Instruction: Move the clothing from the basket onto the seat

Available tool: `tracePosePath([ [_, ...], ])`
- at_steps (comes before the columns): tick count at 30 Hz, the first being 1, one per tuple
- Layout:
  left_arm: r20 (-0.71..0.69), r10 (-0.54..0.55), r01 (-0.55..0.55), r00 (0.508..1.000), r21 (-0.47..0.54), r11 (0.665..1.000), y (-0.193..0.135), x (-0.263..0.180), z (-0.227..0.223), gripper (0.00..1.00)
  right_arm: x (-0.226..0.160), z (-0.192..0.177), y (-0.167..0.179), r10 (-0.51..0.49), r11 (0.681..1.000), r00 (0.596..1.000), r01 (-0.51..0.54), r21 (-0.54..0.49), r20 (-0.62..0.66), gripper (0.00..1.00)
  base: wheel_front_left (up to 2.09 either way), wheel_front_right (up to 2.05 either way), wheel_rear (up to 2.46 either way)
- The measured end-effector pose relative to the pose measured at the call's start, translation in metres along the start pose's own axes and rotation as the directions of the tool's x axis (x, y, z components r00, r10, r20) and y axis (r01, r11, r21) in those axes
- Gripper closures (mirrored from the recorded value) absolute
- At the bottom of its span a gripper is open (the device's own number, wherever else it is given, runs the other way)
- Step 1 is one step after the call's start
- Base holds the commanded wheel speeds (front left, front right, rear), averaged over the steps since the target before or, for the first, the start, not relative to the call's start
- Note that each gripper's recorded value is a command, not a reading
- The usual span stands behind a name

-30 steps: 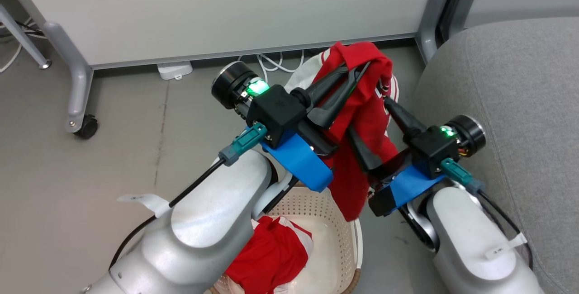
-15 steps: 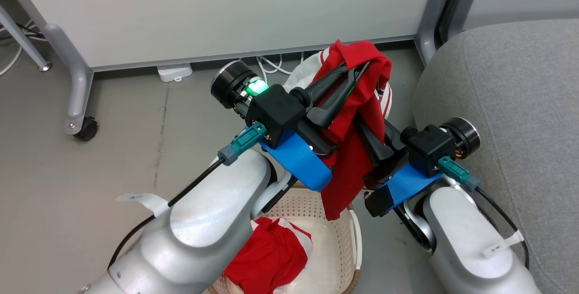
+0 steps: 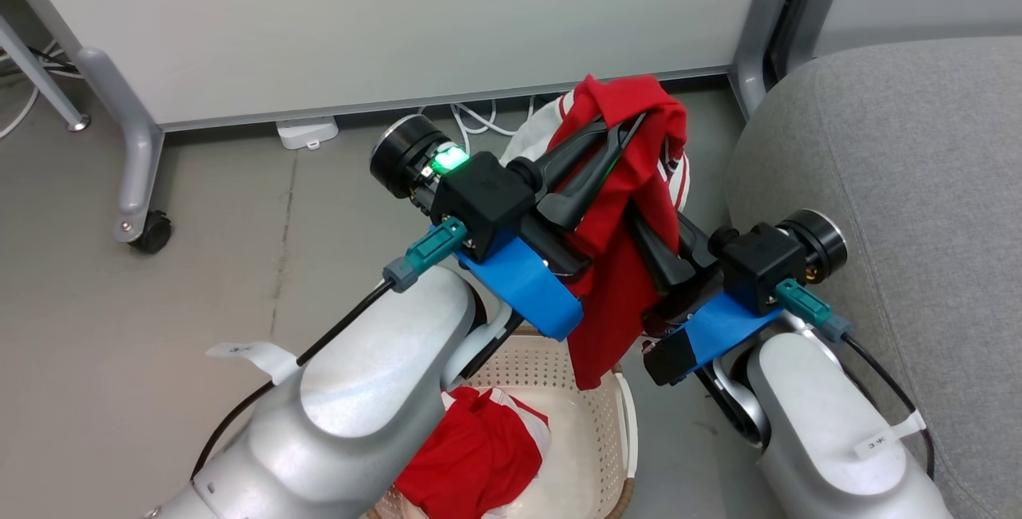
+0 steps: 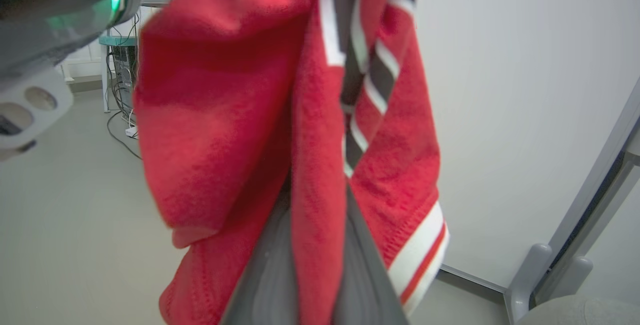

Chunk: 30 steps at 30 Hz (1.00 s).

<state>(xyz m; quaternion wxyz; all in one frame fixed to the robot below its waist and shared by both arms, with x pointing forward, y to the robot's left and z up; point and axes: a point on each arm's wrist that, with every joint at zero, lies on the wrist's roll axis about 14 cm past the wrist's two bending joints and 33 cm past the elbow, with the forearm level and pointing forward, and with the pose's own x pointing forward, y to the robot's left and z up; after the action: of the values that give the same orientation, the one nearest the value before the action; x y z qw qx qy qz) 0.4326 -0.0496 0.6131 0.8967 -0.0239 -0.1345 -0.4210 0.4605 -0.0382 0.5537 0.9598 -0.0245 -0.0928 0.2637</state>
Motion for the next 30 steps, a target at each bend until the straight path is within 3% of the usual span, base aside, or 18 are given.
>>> tracePosePath([
  [1, -0.002, 0.003, -0.003, 1.0, -0.002, 1.0, 0.0, 0.0, -0.001, 0.41, 0.0, 0.0, 0.0, 0.0, 1.0, 1.0, 0.0, 0.0, 0.001, 1.0, 0.0, 0.0, 0.0],
  [2, -0.002, 0.005, -0.005, 1.0, -0.002, 1.0, 0.001, -0.001, -0.001, 0.0, 0.0, 0.001, 0.0, -0.001, 1.0, 1.0, 0.001, 0.0, 0.003, 1.0, 0.0, 0.0, 0.0],
  [19, -0.023, 0.021, -0.022, 1.0, -0.017, 1.0, 0.006, -0.002, -0.017, 0.0, -0.017, -0.004, -0.053, -0.179, 0.983, 0.984, 0.179, 0.039, 0.008, 1.0, 0.0, 0.0, 0.0],
  [30, -0.046, -0.07, 0.067, 0.996, -0.068, 0.995, -0.022, 0.011, -0.045, 0.0, -0.06, -0.009, -0.11, -0.361, 0.932, 0.932, 0.361, 0.005, -0.008, 1.0, 0.0, 0.0, 0.0],
])
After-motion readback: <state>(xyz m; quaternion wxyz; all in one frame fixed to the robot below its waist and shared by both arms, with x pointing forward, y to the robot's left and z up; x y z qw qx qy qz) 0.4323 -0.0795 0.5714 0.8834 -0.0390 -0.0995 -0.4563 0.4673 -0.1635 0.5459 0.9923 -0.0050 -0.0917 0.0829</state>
